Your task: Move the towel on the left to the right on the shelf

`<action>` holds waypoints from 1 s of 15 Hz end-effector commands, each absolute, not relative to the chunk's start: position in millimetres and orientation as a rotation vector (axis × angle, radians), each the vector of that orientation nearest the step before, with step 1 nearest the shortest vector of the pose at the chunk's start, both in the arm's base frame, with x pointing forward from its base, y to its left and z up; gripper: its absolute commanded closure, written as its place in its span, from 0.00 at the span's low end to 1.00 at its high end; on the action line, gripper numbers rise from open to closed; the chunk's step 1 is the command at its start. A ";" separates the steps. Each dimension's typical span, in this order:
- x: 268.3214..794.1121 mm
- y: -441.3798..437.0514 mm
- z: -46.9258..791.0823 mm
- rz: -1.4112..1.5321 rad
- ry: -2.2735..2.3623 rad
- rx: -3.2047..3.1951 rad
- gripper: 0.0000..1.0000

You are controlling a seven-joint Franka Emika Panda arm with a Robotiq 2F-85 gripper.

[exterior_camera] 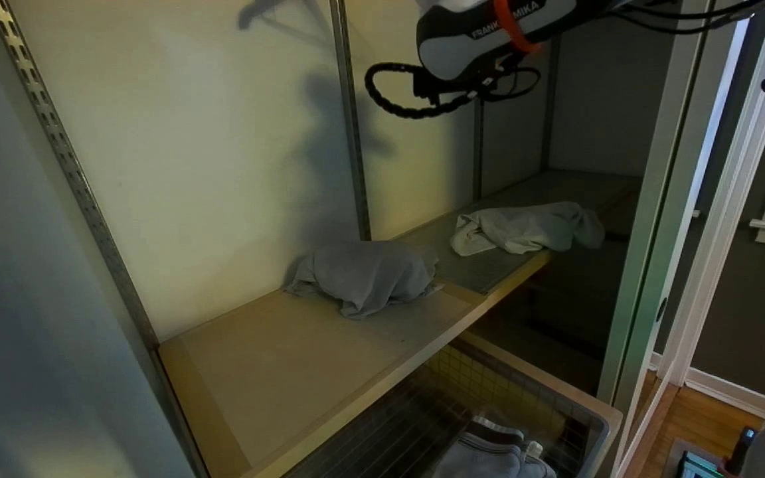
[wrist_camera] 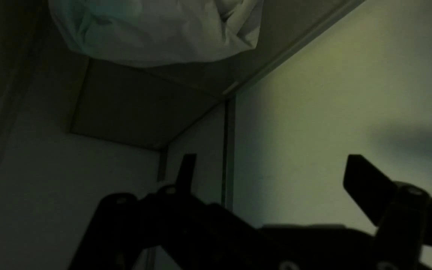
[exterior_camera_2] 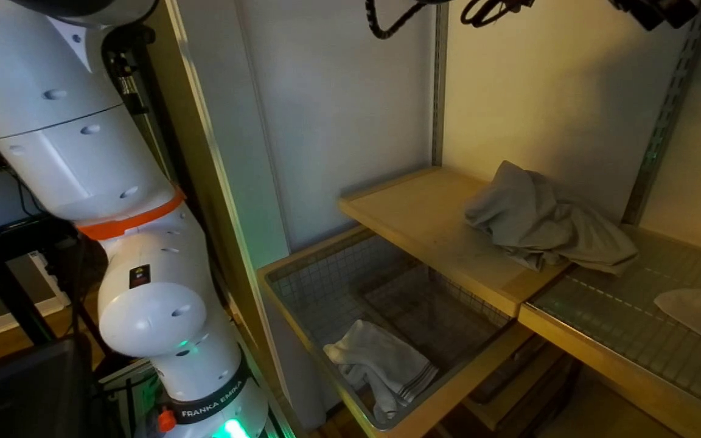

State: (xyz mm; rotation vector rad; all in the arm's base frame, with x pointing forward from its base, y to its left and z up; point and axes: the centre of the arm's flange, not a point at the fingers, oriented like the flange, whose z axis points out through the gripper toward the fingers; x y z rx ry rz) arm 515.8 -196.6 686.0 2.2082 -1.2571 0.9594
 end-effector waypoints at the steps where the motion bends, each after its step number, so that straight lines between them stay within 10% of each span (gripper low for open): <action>1: 500.3 -172.2 658.2 0.802 -1.225 2.411 0.00; 15: 466.2 -121.0 677.2 0.396 -0.885 2.954 0.00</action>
